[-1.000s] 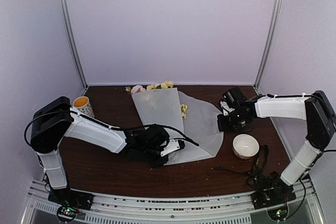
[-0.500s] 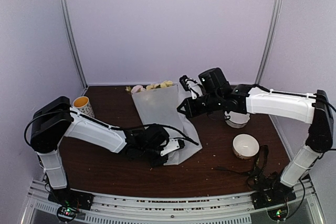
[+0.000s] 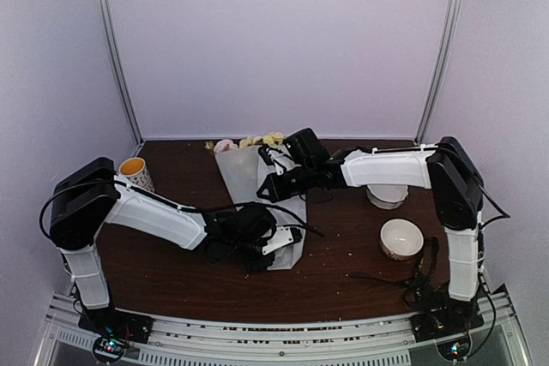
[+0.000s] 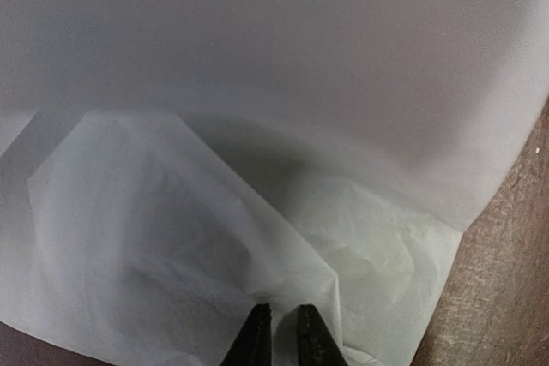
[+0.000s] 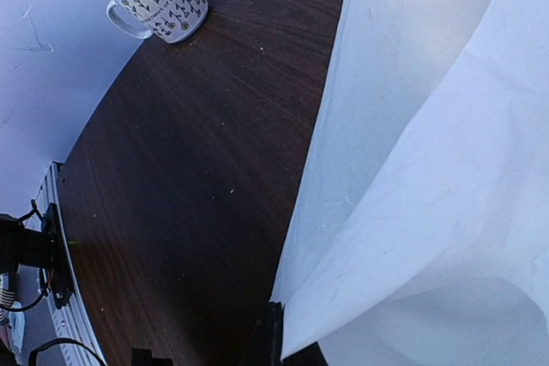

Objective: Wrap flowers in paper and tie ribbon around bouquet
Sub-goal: Fold the two-thirds-folded wrapping paper at the center of the board.

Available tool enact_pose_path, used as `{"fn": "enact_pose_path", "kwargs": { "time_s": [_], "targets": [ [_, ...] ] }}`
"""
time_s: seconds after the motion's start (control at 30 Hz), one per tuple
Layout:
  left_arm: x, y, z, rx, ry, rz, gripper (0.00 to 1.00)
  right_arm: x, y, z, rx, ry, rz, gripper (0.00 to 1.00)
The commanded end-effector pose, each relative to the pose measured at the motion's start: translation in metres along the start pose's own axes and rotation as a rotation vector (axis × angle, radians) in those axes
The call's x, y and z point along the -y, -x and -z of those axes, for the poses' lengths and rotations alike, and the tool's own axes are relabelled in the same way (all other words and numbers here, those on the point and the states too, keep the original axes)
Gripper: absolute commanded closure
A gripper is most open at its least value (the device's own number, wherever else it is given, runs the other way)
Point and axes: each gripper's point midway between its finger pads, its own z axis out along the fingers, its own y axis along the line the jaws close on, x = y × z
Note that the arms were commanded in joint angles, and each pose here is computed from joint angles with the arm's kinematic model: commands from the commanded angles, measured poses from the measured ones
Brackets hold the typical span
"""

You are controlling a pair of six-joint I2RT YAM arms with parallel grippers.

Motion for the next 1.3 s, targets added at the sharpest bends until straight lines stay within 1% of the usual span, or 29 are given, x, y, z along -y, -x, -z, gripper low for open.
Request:
{"fn": "enact_pose_path", "kwargs": {
  "time_s": [0.0,0.1,0.17,0.3,0.4,0.47,0.67,0.73,0.83,0.93,0.97,1.0,1.07,1.17,1.27],
  "targets": [
    [0.031,-0.047,-0.007,-0.141,-0.118,-0.021,0.85,-0.011,0.004,-0.022,-0.012,0.078,-0.019,1.00],
    [0.029,-0.046,-0.006,-0.135,-0.107,-0.020,0.84,-0.007,-0.003,-0.035,-0.025,0.085,-0.036,1.00],
    [0.025,-0.040,-0.001,-0.106,-0.091,-0.015,0.82,0.000,-0.012,-0.043,-0.041,0.077,-0.043,1.00],
    [0.015,-0.018,0.017,-0.025,-0.065,-0.001,0.70,0.012,-0.032,-0.060,-0.084,0.063,-0.062,1.00],
    [0.008,0.007,0.036,0.048,-0.060,0.008,0.64,0.017,-0.043,-0.069,-0.107,0.072,-0.079,1.00],
    [0.004,0.017,0.050,0.095,-0.060,0.017,0.61,0.018,-0.048,-0.070,-0.109,0.075,-0.090,1.00],
    [-0.002,0.029,0.093,0.216,-0.093,0.053,0.61,0.020,-0.047,-0.067,-0.105,0.058,-0.096,1.00],
    [-0.011,0.028,0.102,0.268,-0.115,0.133,0.61,0.017,-0.044,-0.065,-0.098,0.065,-0.103,1.00],
    [-0.050,0.019,0.108,0.338,-0.101,0.351,0.61,0.005,-0.033,-0.059,-0.063,0.115,-0.126,1.00],
    [-0.087,0.009,0.108,0.366,-0.043,0.532,0.62,-0.002,-0.024,-0.054,-0.040,0.136,-0.156,1.00],
    [-0.096,0.004,0.103,0.350,-0.009,0.570,0.62,-0.002,-0.021,-0.053,-0.030,0.140,-0.167,1.00],
    [-0.105,-0.001,0.098,0.329,0.028,0.601,0.60,-0.003,-0.019,-0.053,-0.021,0.147,-0.184,1.00],
    [-0.121,-0.008,0.088,0.297,0.081,0.665,0.53,-0.005,-0.013,-0.052,0.001,0.164,-0.217,1.00],
    [-0.131,-0.013,0.072,0.297,0.039,0.763,0.47,-0.006,-0.003,-0.049,0.043,0.166,-0.250,1.00],
    [-0.134,-0.008,0.067,0.349,-0.027,0.822,0.42,-0.007,0.008,-0.042,0.107,0.164,-0.265,1.00]
  ]
}}
